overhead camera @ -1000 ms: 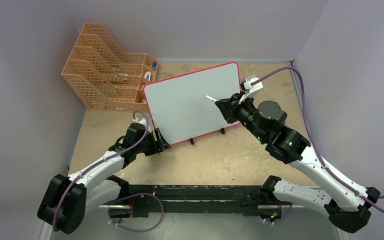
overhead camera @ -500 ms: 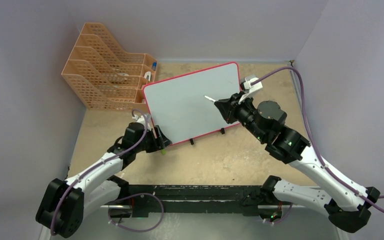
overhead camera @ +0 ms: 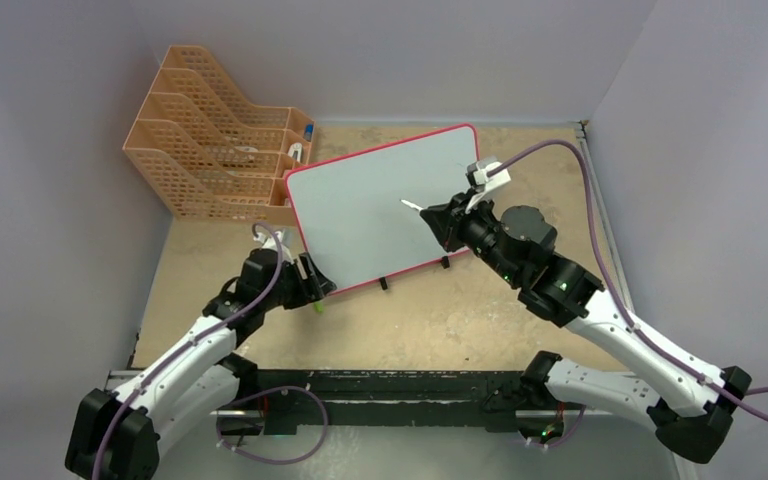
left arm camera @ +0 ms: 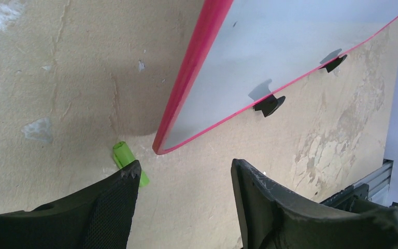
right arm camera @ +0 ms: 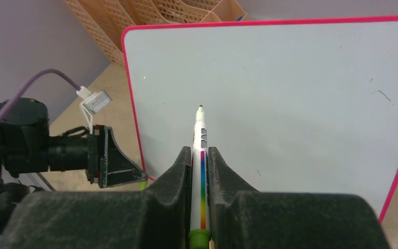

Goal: Write a sentence on the whiteboard

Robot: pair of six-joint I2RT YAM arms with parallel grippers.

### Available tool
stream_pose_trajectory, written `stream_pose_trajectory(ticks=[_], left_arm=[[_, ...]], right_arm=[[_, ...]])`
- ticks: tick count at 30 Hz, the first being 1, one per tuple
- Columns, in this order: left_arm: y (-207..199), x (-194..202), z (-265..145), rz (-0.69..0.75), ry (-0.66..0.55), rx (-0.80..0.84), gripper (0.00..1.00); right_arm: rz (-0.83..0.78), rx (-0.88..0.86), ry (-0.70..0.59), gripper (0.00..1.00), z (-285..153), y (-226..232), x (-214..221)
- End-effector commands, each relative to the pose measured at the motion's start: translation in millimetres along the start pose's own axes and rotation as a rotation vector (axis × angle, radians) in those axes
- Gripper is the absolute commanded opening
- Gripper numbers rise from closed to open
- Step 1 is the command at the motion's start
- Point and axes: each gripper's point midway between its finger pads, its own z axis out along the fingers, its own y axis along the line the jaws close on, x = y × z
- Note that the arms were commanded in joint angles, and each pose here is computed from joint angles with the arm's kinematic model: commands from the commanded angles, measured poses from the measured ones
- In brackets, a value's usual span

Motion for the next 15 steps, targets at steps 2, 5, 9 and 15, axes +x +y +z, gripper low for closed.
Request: stream_pose_trajectory(ticks=[2, 5, 9, 15], left_arm=[[-28.3, -38.1, -20.7, 0.075, -0.100, 0.035, 0.63], [-34.6, -53.2, -29.8, 0.110, -0.135, 0.028, 0.64], [-40.6, -78.7, -41.3, 0.131, -0.176, 0.060, 0.64], [-55.6, -118.0, -61.9, 0.205, -0.187, 0.210, 0.62]], right_arm=[[0.010, -0.039, -0.079, 0.00, 9.8, 8.1, -14.1], [-0.003, -0.046, -0.083, 0.00, 12.5, 9.0, -13.3], [-0.022, -0.071, -0.094, 0.00, 13.6, 13.4, -16.0], [-0.042, -0.086, -0.102, 0.00, 17.2, 15.1, -13.6]])
